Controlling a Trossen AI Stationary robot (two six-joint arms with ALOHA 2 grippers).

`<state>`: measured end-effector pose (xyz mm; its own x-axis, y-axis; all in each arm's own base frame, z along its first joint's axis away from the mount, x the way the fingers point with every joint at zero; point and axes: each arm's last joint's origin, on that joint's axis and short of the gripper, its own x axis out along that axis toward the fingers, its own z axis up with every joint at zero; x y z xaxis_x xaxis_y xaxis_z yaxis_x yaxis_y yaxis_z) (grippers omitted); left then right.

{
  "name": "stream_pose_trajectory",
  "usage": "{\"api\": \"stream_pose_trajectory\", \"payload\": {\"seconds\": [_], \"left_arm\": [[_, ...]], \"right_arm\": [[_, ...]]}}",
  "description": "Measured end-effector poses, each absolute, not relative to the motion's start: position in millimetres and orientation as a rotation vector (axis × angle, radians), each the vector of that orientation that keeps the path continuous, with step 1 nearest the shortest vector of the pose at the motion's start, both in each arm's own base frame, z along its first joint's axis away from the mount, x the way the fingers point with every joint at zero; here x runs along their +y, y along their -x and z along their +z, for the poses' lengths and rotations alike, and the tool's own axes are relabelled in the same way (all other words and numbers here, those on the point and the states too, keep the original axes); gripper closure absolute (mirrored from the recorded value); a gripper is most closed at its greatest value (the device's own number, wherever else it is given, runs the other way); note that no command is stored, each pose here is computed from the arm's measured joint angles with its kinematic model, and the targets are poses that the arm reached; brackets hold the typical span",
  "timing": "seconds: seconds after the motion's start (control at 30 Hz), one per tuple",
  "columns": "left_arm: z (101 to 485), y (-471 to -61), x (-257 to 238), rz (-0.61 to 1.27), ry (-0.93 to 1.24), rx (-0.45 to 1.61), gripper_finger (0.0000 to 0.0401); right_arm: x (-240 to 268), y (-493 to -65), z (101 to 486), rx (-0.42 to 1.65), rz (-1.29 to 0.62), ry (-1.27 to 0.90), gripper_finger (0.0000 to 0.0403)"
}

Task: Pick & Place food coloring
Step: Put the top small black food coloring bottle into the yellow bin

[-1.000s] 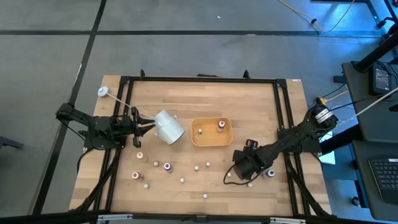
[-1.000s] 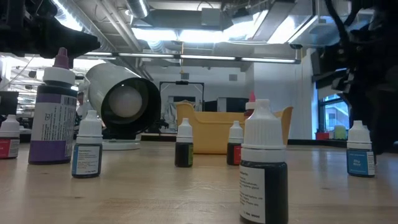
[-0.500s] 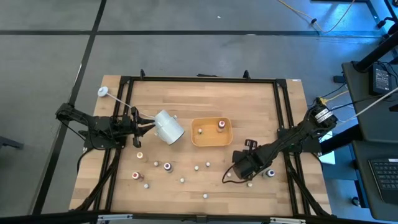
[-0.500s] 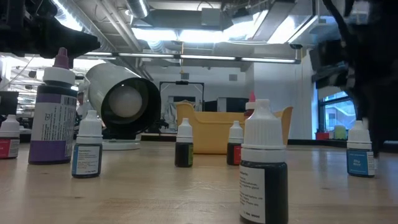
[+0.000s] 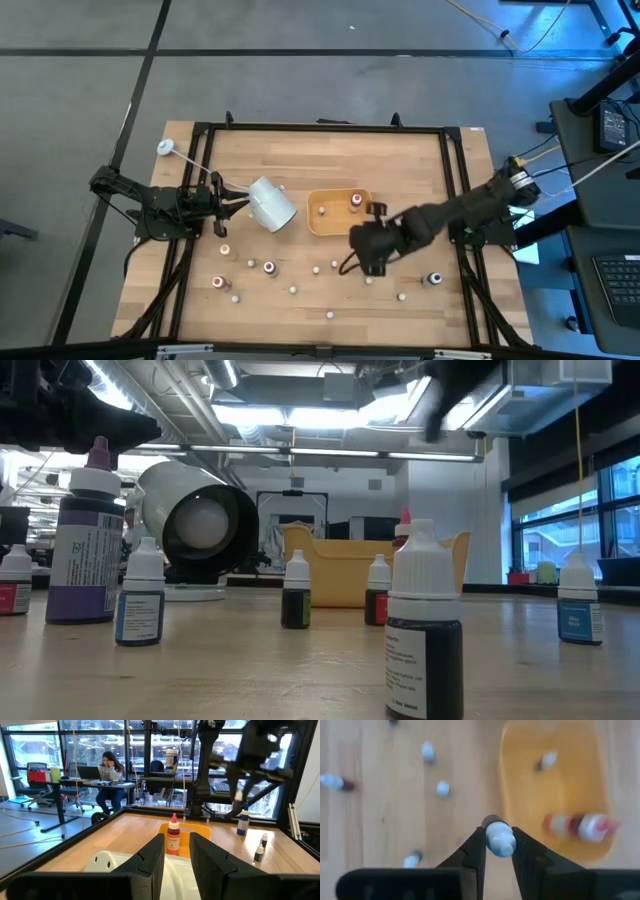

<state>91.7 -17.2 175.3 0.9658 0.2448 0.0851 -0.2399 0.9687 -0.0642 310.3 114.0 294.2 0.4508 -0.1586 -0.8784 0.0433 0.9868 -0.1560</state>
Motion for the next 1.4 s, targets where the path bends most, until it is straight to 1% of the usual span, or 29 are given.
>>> {"api": "stream_pose_trajectory", "payload": {"seconds": [0.1,0.2,0.33,0.47,0.6,0.8,1.0,1.4], "left_arm": [[175,-92,-17,0.245,0.054,-0.093,0.0313],[175,-92,-17,0.245,0.054,-0.093,0.0313],[175,-92,-17,0.245,0.053,-0.093,0.0313],[175,-92,-17,0.245,0.053,-0.093,0.0313],[175,-92,-17,0.249,-0.008,-0.085,0.0313],[175,-92,-17,0.253,-0.122,-0.071,0.0313],[175,-92,-17,0.254,-0.145,-0.067,0.0313],[175,-92,-17,0.254,-0.147,-0.067,0.0313]], "right_arm": [[91,-324,304,1.038,-0.117,0.153,0.0323],[66,-335,304,1.018,-0.097,0.146,0.0323],[35,-351,294,1.033,-0.067,0.121,0.0322],[17,-364,278,1.063,-0.064,0.104,0.0321],[11,-375,255,1.124,-0.033,0.068,0.0321],[12,-393,221,1.167,-0.037,0.023,0.0321],[9,-406,191,1.211,0.017,-0.047,0.0321],[2,-414,168,1.240,-0.015,-0.075,0.0321]]}}
